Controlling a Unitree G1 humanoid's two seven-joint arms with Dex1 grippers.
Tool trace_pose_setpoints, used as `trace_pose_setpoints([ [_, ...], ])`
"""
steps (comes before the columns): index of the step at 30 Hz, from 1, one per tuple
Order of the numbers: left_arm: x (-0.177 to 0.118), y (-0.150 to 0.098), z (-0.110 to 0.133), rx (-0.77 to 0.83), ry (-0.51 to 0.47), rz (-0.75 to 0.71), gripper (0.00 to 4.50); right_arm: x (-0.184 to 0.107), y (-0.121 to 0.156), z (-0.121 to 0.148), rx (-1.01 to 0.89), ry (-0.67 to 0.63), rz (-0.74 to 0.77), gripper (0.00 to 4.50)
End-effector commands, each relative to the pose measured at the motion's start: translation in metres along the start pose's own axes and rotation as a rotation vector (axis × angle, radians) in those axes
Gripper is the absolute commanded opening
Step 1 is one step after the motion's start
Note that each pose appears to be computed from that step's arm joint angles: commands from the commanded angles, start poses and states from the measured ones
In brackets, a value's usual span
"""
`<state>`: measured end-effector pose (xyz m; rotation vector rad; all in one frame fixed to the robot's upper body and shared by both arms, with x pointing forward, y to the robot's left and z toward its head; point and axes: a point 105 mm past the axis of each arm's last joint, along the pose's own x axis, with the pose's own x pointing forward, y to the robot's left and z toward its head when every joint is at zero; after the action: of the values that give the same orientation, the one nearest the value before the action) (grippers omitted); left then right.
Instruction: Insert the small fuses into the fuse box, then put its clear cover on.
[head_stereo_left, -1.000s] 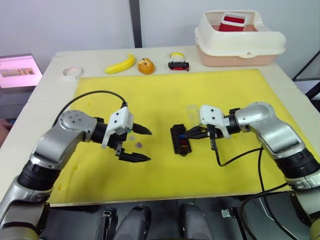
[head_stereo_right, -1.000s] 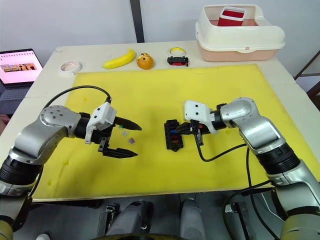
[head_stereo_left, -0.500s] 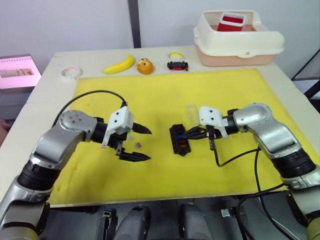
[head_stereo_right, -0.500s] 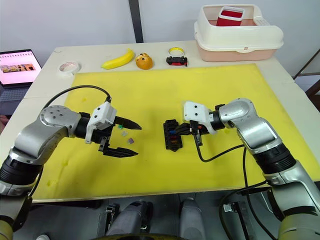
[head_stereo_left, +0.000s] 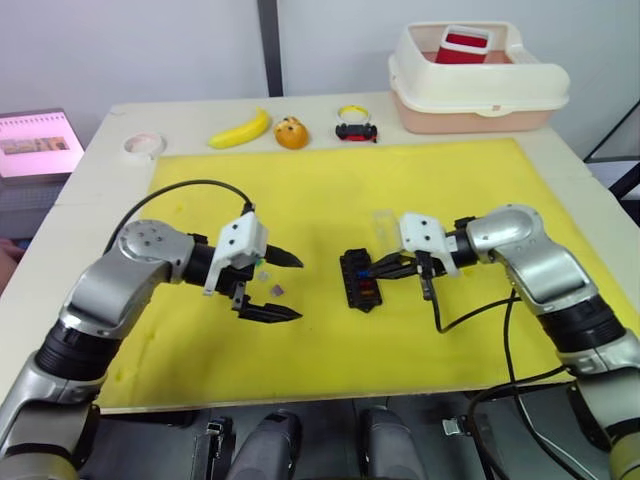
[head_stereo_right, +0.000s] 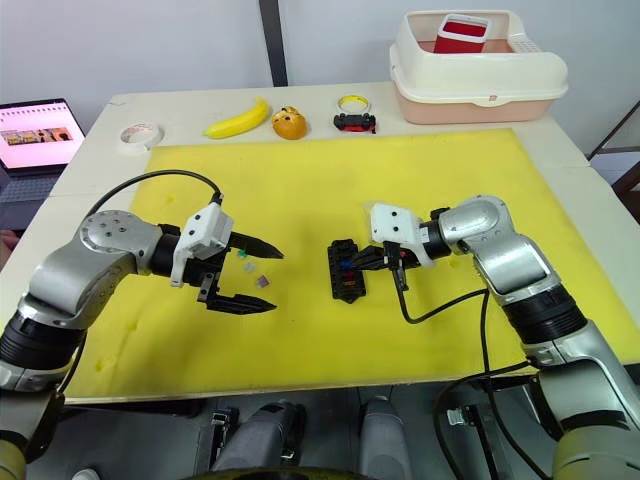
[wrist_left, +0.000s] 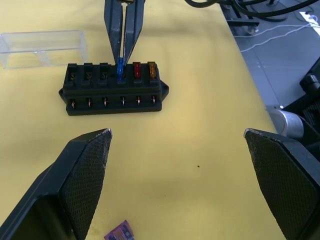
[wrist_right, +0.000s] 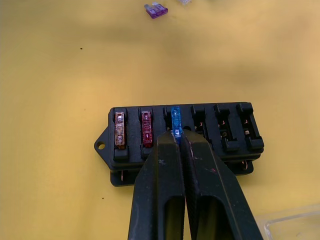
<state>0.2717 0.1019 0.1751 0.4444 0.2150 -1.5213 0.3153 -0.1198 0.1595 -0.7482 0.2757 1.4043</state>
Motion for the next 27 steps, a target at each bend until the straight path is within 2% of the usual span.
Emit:
trace_pose_setpoints([
  [1, -0.002, -0.001, 0.006, 0.037, 0.004, 0.006, 4.46, -0.001, 0.002, 0.008, -0.023, -0.006, 0.029, 0.0],
  [18, -0.001, -0.001, 0.006, 0.037, 0.002, 0.003, 4.46, -0.006, -0.001, 0.029, -0.052, -0.052, 0.03, 0.0],
  [27, -0.001, 0.0, 0.006, 0.036, 0.001, 0.005, 4.46, -0.006, 0.001, 0.027, -0.105, -0.01, 0.039, 0.0],
])
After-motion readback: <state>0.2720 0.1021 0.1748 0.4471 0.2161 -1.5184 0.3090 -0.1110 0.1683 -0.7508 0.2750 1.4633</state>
